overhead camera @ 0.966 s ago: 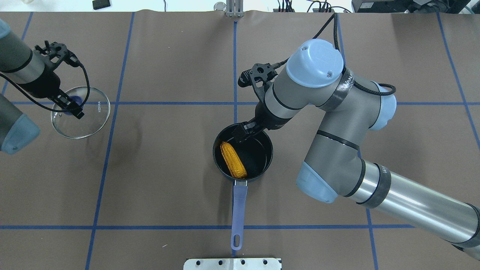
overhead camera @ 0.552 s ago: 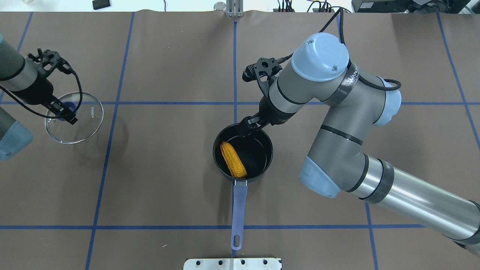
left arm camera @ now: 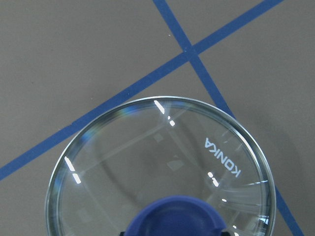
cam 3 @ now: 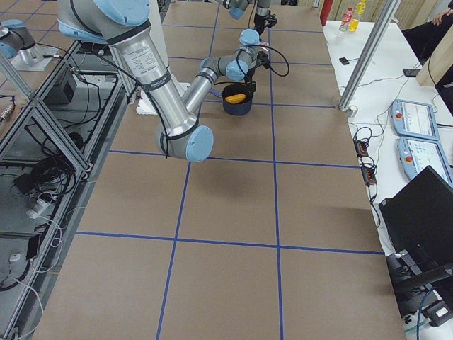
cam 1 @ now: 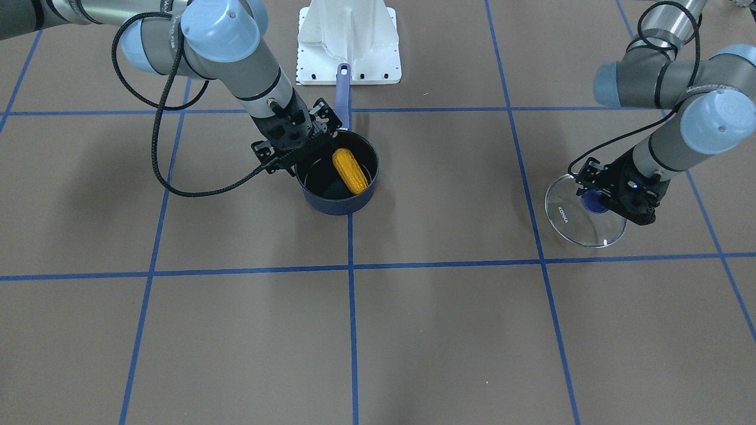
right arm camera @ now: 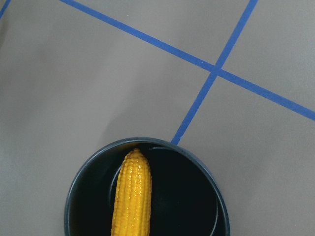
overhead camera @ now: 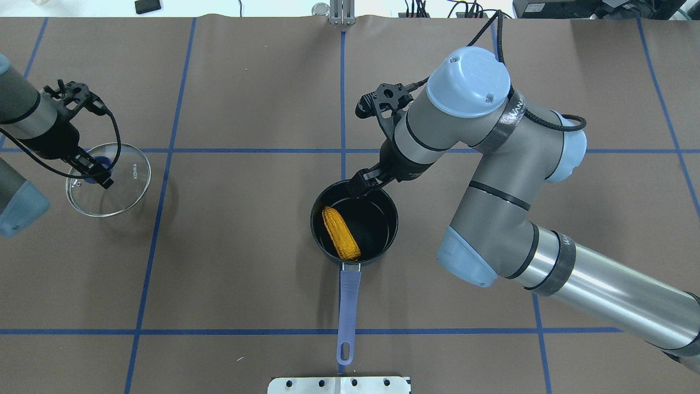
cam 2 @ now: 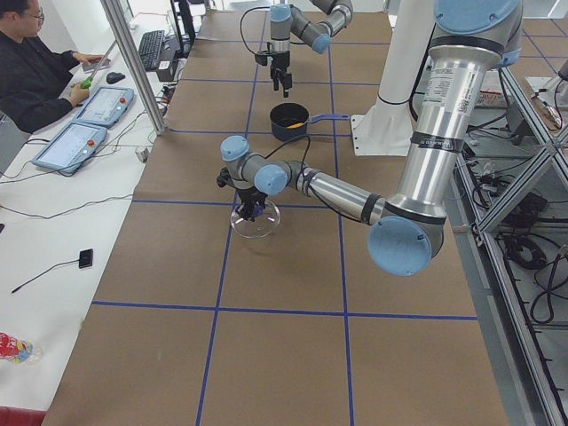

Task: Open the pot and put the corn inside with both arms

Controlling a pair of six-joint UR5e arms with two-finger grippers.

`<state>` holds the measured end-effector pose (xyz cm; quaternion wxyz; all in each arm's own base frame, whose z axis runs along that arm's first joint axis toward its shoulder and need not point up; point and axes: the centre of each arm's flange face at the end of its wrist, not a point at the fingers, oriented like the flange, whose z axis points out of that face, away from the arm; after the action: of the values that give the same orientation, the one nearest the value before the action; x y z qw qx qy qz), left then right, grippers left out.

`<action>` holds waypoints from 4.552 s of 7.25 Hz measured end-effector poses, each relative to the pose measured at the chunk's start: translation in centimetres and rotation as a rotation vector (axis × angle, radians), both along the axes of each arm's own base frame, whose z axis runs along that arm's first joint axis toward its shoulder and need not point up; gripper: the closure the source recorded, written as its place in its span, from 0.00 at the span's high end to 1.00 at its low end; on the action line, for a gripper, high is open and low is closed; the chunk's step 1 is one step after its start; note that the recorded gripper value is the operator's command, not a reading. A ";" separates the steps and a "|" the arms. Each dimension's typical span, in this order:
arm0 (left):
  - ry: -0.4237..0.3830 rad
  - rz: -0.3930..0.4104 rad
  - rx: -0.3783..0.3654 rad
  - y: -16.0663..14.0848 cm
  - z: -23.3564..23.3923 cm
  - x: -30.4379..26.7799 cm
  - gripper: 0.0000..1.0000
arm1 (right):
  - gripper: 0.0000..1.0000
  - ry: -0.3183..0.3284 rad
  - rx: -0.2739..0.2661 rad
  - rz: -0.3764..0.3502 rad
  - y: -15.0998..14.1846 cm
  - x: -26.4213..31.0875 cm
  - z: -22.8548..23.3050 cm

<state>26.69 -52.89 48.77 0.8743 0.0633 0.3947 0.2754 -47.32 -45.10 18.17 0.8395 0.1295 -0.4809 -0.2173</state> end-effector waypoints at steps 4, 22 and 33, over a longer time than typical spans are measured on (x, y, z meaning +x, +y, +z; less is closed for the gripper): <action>-0.010 0.002 -0.023 -0.6 0.9 0.6 0.57 | 1.00 0.004 -0.001 -0.002 0.0 0.0 0.3; 0.019 -0.273 -0.057 -6.3 0.4 -16.8 1.00 | 1.00 0.017 0.055 0.239 -7.7 16.9 15.8; -0.047 -0.347 -0.160 0.9 12.6 -28.9 1.00 | 1.00 0.343 -0.304 0.274 -1.1 50.9 41.5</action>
<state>-2.24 -52.01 61.35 0.9198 0.0544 0.3781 0.0898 3.59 -46.24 59.71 0.9401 0.0273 -0.3366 -0.0455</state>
